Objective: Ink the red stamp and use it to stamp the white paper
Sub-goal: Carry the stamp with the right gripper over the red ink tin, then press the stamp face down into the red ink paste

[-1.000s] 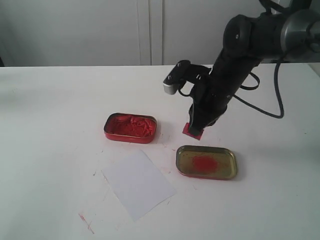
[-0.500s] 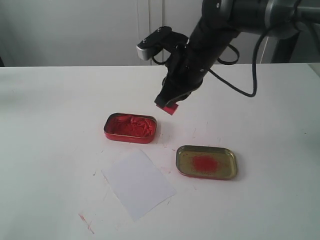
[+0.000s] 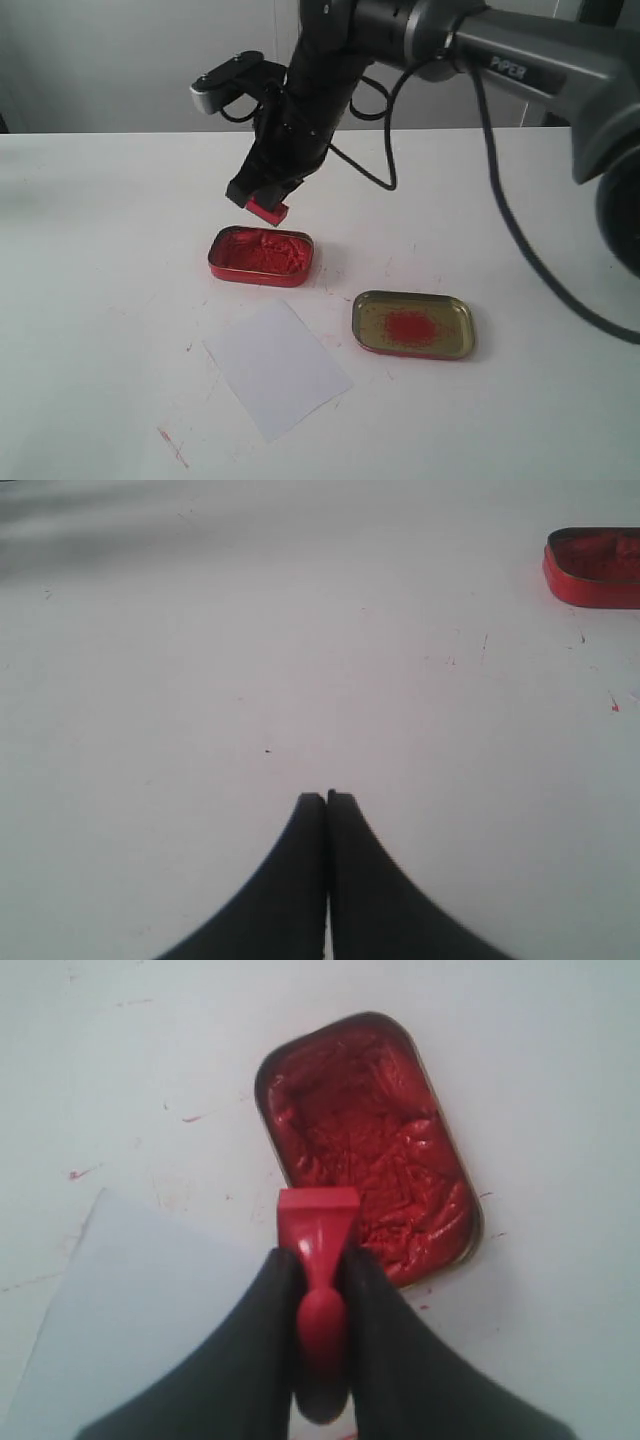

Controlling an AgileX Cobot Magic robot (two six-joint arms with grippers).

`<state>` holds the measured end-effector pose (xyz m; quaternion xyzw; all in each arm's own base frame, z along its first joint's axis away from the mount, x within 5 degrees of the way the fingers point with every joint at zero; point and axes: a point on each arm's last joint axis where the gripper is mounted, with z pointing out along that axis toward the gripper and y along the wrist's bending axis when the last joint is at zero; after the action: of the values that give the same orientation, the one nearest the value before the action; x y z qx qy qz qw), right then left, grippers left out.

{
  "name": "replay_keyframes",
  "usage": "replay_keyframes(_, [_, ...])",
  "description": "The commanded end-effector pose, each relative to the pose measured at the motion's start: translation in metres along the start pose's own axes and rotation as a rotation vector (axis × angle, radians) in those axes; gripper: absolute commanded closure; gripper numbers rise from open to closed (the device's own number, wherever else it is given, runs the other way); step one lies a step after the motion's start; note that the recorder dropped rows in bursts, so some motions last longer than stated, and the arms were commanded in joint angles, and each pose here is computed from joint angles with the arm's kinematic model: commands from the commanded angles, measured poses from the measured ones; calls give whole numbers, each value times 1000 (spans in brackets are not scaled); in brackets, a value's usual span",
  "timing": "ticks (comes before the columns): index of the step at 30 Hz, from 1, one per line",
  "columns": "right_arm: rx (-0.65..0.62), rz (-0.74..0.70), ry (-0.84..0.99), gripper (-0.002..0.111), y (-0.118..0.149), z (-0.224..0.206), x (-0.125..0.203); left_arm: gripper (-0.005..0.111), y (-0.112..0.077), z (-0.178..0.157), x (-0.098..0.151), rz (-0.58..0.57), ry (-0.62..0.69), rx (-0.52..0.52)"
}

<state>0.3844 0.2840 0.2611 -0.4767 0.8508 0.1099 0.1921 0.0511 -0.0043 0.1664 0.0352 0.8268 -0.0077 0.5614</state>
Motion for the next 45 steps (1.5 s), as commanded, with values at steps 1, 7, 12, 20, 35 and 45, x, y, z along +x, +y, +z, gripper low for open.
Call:
replay_keyframes(1, [14, -5, -1, 108, 1, 13, -11, 107, 0, 0, 1, 2, -5, -1])
replay_keyframes(7, [110, 10, 52, 108, -4, 47, -17, 107, 0, 0, 1, 2, -5, -1])
replay_keyframes(12, [153, 76, 81, 108, -5, 73, -17, 107, 0, 0, 1, 2, -5, -1])
replay_keyframes(20, [156, 112, 130, 108, -5, 93, -11, 107, 0, 0, 1, 2, -5, -1])
replay_keyframes(35, [144, 133, 194, 108, -6, 117, -1, 107, 0, 0, 1, 2, -5, -1])
replay_keyframes(45, [117, 140, 305, 108, -5, 148, 18, 107, 0, 0, 1, 2, -5, -1])
